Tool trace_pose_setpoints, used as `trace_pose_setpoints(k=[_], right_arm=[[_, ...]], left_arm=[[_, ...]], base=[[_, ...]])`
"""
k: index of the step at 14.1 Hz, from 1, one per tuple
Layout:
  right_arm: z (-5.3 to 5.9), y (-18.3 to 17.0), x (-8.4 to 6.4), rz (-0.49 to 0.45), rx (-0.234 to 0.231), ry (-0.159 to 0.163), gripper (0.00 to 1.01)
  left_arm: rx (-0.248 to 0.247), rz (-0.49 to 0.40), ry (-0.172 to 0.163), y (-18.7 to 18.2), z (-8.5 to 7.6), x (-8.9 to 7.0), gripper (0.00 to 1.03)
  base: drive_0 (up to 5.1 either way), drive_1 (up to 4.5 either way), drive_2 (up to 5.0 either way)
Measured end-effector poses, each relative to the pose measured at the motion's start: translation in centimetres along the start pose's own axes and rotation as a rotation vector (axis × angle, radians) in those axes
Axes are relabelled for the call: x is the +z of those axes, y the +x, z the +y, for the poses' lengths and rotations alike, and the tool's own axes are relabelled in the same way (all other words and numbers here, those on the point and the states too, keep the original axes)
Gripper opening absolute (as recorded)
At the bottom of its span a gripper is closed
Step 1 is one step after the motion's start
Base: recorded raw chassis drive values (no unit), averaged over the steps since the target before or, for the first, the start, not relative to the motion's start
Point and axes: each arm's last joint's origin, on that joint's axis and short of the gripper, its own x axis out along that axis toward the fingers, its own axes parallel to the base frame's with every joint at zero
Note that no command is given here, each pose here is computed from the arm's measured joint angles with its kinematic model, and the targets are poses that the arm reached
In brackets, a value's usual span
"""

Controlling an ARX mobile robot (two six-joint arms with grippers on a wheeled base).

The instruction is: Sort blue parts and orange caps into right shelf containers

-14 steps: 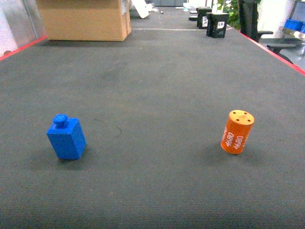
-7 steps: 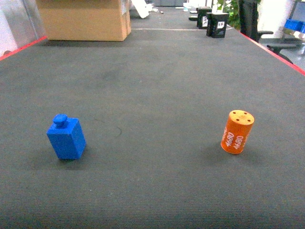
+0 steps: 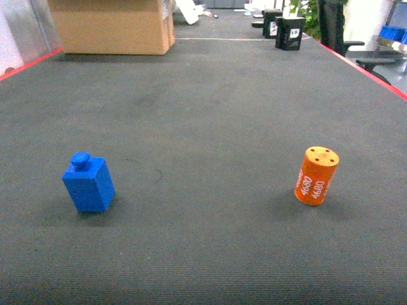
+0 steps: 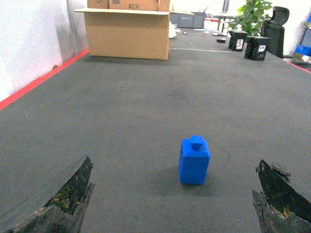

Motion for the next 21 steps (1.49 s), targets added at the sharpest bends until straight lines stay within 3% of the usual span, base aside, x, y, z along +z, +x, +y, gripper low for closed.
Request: trace_pose_setpoints(k=[4, 6, 7, 8, 10, 11, 12, 14, 16, 21], right_arm=[[0.0, 0.0, 0.0, 0.000, 0.000, 0.000, 0.98], [0.8, 1.1, -0.1, 0.060, -0.142, -0.004, 0.98], [1.3, 2.4, 0.4, 0.046, -0.191, -0.006, 0.98], [1.5, 4.1, 1.4, 0.012, -0.207, 0.022, 0.98], [2.6, 9.1, 3.7, -0.057, -0.107, 0.099, 0.98], [3.3, 11.9, 3.7, -0.037, -0.067, 0.123, 0.98], [4.1, 14.6, 2.6, 0.040, -0.041, 0.137, 0.98], [6.3, 18.1, -0.3, 0.176, 0.003, 0.124, 0.98], [7.7, 20.5, -1.8, 0.224, 0.028, 0.121, 0.98], [8.9, 23.0, -3.8, 0.294, 0.047, 0.126, 0.98]], left_arm=[[0.000, 0.000, 0.000, 0.0, 0.0, 0.0, 0.98], [0.130, 0.099, -0.018, 1.1, -0.8, 0.0, 0.98], [0.144, 0.102, -0.020, 2.9, -1.0, 0.7, 0.98], [0.164, 0.079, -0.029, 5.0, -0.8, 1.7, 0.98], [0.091, 0.026, -0.014, 10.7, -1.9, 4.1, 0.98], [0.072, 0.061, 0.000, 13.8, -2.6, 3.8, 0.98], [0.062, 0.117, 0.013, 15.7, -3.1, 2.8, 0.98], [0.040, 0.220, 0.025, 18.4, -4.2, 0.5, 0.98], [0.002, 0.266, 0.025, 19.9, -5.6, -0.6, 0.98], [0.004, 0.332, 0.041, 21.9, -5.9, -2.9, 0.98]], base=[[0.0, 0.00, 0.0], [0.0, 0.00, 0.0], [0.0, 0.00, 0.0], [0.0, 0.00, 0.0], [0.0, 0.00, 0.0], [0.0, 0.00, 0.0], [0.0, 0.00, 0.0], [0.0, 0.00, 0.0], [0.0, 0.00, 0.0], [0.0, 0.00, 0.0]])
